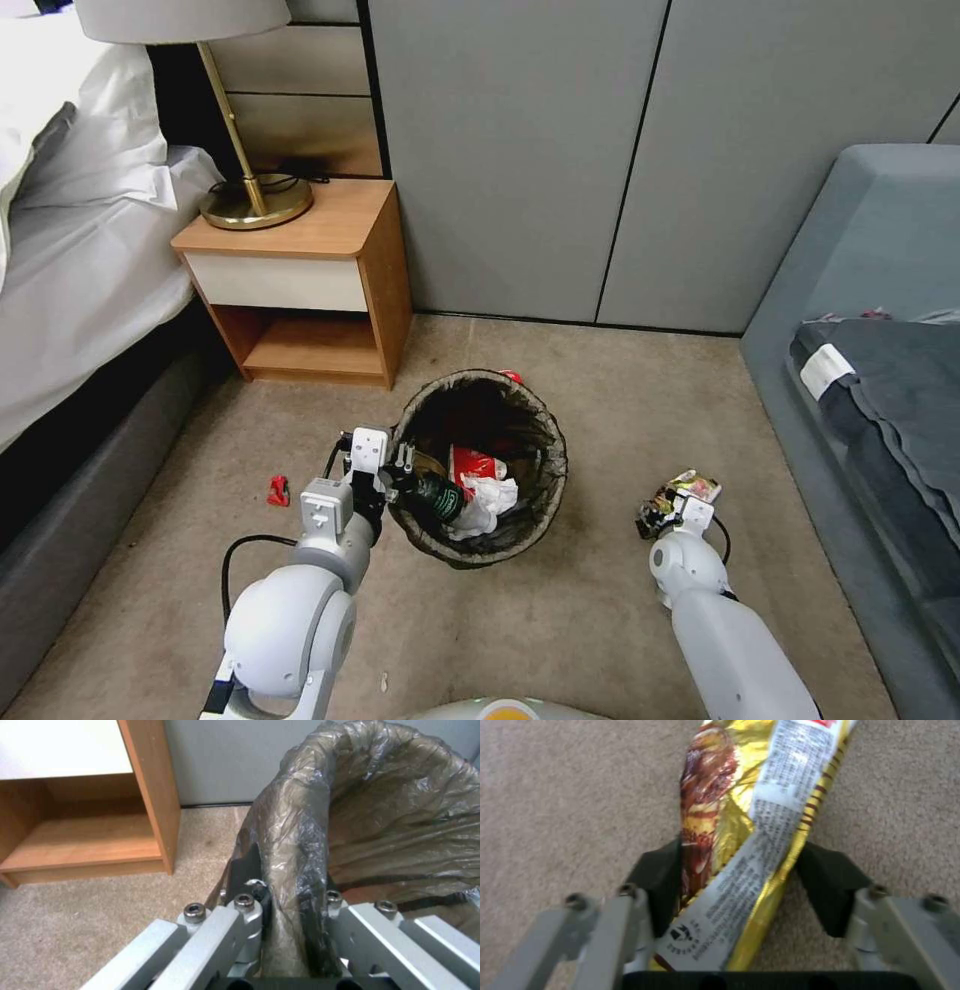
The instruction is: Pick up the trash bin, then pick up the garbage from the floor and place it into the trash bin.
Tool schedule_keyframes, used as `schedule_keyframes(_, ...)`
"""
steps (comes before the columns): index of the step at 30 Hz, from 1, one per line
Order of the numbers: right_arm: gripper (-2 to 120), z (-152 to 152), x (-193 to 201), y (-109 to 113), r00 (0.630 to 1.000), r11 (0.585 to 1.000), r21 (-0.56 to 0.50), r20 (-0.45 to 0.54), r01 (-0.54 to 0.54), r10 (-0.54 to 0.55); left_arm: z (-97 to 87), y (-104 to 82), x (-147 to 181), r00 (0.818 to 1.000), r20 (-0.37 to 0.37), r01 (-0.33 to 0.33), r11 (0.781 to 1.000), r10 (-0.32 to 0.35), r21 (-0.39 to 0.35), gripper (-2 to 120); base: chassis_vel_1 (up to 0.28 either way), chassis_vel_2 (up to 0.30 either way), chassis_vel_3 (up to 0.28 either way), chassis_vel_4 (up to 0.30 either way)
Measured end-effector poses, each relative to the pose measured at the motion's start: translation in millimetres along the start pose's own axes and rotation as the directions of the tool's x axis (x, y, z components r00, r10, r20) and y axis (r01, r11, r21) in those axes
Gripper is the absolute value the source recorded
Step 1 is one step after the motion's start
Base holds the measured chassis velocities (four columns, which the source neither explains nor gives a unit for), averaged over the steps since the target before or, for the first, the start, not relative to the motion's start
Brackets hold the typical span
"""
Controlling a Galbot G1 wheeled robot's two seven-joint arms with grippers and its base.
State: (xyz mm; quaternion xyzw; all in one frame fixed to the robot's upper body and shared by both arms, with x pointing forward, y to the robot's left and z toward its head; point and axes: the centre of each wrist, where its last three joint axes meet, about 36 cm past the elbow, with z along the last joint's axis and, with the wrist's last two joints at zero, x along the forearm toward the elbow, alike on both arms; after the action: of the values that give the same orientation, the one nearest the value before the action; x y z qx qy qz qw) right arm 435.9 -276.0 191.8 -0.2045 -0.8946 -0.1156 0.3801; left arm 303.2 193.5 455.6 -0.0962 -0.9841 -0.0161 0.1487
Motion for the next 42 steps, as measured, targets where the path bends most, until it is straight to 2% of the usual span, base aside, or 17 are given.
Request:
schedule_keyframes(2, 50, 0, 0, 0, 1.000, 1.000, 0.001, 0.001, 0.000, 0.000, 0.1, -0.1, 0, 1.000, 0.000, 0.000, 1.000, 0.000, 0.000, 5, 0.000, 0.000, 0.000, 0.000)
schedule_keyframes(8, 23, 2, 8, -4, 0.999, 1.000, 0.018, 0.033, 0.001, -0.001, 0.9, -0.5, 0, 1.000, 0.000, -0.001, 1.000, 0.001, 0.000, 5, 0.000, 0.000, 0.000, 0.000)
schedule_keyframes(10, 20, 2, 9, -4, 0.999, 1.000, 0.021, 0.038, 0.001, -0.002, 1.0, -0.5, 0, 1.000, 0.000, -0.001, 1.000, 0.001, 0.000, 5, 0.000, 0.000, 0.000, 0.000)
schedule_keyframes(13, 6, 0, 14, -6, 0.998, 1.000, 0.031, 0.060, 0.002, -0.004, -0.2, -0.9, 1, 1.000, 0.004, -0.003, 1.000, 0.003, 0.001, 5, 0.000, 0.000, 0.000, 0.000)
schedule_keyframes(16, 0, -5, 20, -8, 0.996, 0.999, 0.036, 0.087, 0.006, -0.009, -1.6, -1.2, 2, 1.000, 0.008, -0.005, 1.000, 0.005, 0.004, 5, 0.000, 0.000, 0.000, 0.000)
schedule_keyframes(23, 0, -36, 65, -21, 0.984, 0.998, 0.010, 0.165, 0.063, -0.064, -2.3, -0.4, 2, 1.000, 0.010, -0.005, 1.000, 0.005, 0.003, 5, 0.000, 0.000, 0.000, 0.000)
schedule_keyframes(25, 0, -45, 89, -28, 0.973, 0.996, 0.019, 0.209, 0.090, -0.092, -2.8, -0.6, 2, 1.000, 0.012, -0.006, 1.000, 0.006, 0.003, 5, 0.000, 0.000, 0.000, 0.000)
schedule_keyframes(27, 0, -57, 122, -32, 0.947, 0.989, 0.058, 0.286, 0.137, -0.148, -2.9, -1.0, 1, 1.000, 0.011, -0.007, 1.000, 0.007, 0.004, 5, 0.000, 0.000, 0.000, 0.000)
schedule_keyframes(28, 0, -57, 122, -32, 0.947, 0.989, 0.058, 0.286, 0.137, -0.148, -2.9, -1.0, 1, 1.000, 0.011, -0.007, 1.000, 0.007, 0.004, 5, 0.000, 0.000, 0.000, 0.000)
schedule_keyframes(30, 0, -74, 163, -34, 0.904, 0.972, 0.108, 0.359, 0.207, -0.232, -2.6, -1.2, 1, 1.000, 0.008, -0.007, 1.000, 0.007, 0.002, 5, 0.000, 0.000, 0.000, 0.000)
schedule_keyframes(31, 0, -74, 163, -34, 0.904, 0.972, 0.108, 0.359, 0.207, -0.232, -2.6, -1.2, 1, 1.000, 0.008, -0.007, 1.000, 0.007, 0.002, 5, 0.000, 0.000, 0.000, 0.000)
schedule_keyframes(34, 0, -105, 231, -28, 0.824, 0.929, 0.203, 0.430, 0.309, -0.369, -2.6, -1.0, 0, 1.000, 0.002, -0.004, 1.000, 0.004, 0.000, 5, 0.000, 0.000, 0.000, 0.000)
schedule_keyframes(35, 0, -105, 231, -28, 0.824, 0.929, 0.203, 0.430, 0.309, -0.369, -2.6, -1.0, 0, 1.000, 0.002, -0.004, 1.000, 0.004, 0.000, 5, 0.000, 0.000, 0.000, 0.000)
schedule_keyframes(37, 0, -121, 275, -21, 0.769, 0.884, 0.271, 0.437, 0.382, -0.466, -2.5, -1.7, -1, 1.000, -0.001, -0.004, 1.000, 0.004, 0.000, 5, 0.000, 0.000, 0.000, 0.000)
schedule_keyframes(38, 0, -121, 275, -21, 0.769, 0.884, 0.271, 0.437, 0.382, -0.466, -2.5, -1.7, -1, 1.000, -0.001, -0.004, 1.000, 0.004, 0.000, 5, 0.000, 0.000, 0.000, 0.000)
schedule_keyframes(41, 0, -132, 317, -15, 0.713, 0.812, 0.365, 0.397, 0.455, -0.578, -3.3, -3.0, -3, 1.000, -0.005, -0.004, 1.000, 0.004, 0.002, 5, 0.000, 0.000, 0.000, 0.000)
schedule_keyframes(42, 0, -132, 317, -15, 0.713, 0.812, 0.365, 0.397, 0.455, -0.578, -3.3, -3.0, -3, 1.000, -0.005, -0.004, 1.000, 0.004, 0.002, 5, 0.000, 0.000, 0.000, 0.000)
